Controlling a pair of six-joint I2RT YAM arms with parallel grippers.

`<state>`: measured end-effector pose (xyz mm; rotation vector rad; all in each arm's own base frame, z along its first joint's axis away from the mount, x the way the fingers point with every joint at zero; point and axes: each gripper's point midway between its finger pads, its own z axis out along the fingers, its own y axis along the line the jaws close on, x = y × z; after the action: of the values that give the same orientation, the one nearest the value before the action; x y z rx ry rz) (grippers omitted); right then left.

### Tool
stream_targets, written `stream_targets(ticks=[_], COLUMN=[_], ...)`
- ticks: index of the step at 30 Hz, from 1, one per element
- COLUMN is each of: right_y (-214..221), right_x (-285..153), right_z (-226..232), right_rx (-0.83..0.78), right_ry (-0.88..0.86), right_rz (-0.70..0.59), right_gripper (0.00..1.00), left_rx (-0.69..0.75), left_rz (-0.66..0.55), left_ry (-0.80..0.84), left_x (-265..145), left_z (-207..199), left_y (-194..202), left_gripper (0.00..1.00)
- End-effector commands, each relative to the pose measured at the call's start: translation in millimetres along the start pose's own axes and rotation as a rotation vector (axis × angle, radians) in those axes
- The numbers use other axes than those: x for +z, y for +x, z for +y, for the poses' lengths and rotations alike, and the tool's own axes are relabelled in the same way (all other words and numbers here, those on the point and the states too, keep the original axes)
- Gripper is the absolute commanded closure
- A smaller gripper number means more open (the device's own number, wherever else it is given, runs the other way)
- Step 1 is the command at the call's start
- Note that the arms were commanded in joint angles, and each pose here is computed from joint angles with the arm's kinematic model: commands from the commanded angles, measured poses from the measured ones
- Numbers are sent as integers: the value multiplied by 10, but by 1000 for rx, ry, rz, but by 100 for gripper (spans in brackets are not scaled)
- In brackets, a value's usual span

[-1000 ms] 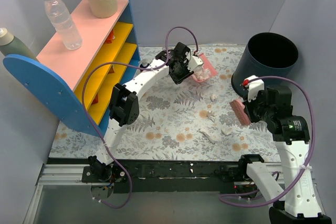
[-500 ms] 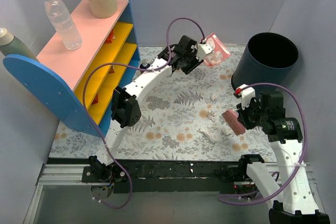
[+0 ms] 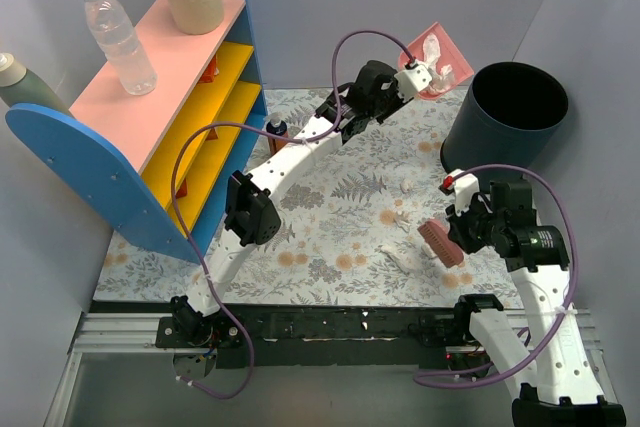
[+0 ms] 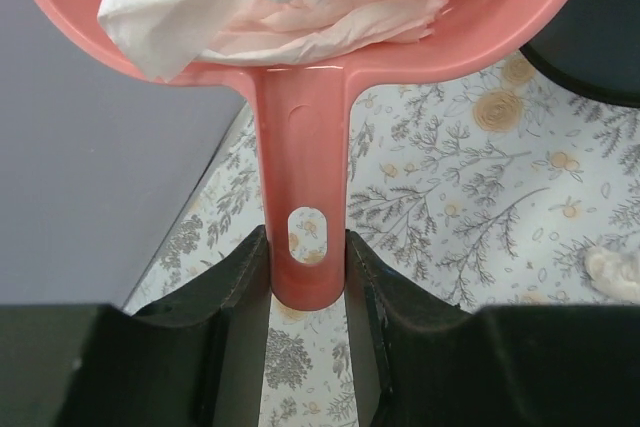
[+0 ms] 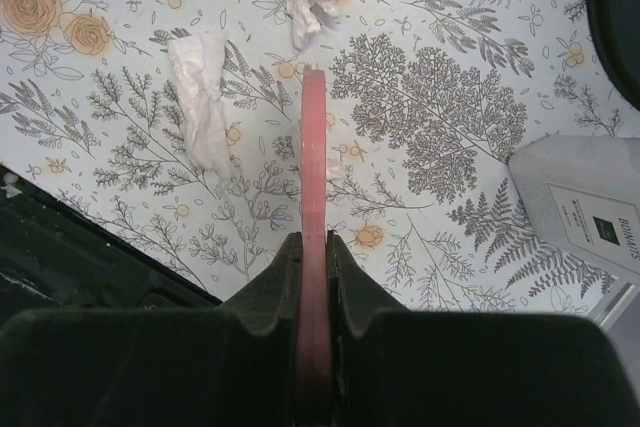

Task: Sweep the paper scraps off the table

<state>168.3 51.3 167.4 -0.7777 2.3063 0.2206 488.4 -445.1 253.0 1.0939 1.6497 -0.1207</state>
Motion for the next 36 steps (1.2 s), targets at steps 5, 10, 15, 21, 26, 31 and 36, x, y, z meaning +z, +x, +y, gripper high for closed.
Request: stream_targets(ticks=[5, 10, 15, 21, 26, 31, 36], right_y=[-35, -56, -459, -1150, -1689, -2186, -2556], right_x=[23, 33, -194, -685, -1061, -1451, -1691], right_z=[24, 21, -59, -208, -388, -717, -1171], right_rx=[-34, -37, -56, -63, -66, -25, 36], right_ry=[-16, -19, 17, 78, 180, 368, 587], right_rz=[-36, -43, -148, -283, -446, -647, -804], right_gripper=[99, 99, 99, 99, 99, 99, 99], left_rx=[26, -3, -38, -122, -155, -172, -205], left_rz=[-115, -102, 41, 212, 325, 459, 622], left_ry=[-129, -111, -16, 84, 145, 226, 458], left_x=[-43, -70, -184, -627, -988, -1426, -1865], left_z=[329, 247, 38, -58, -129, -293, -847], left_y=[-366, -360, 19, 408, 701, 1114, 1674], left_gripper=[100, 100, 100, 100, 100, 100, 100])
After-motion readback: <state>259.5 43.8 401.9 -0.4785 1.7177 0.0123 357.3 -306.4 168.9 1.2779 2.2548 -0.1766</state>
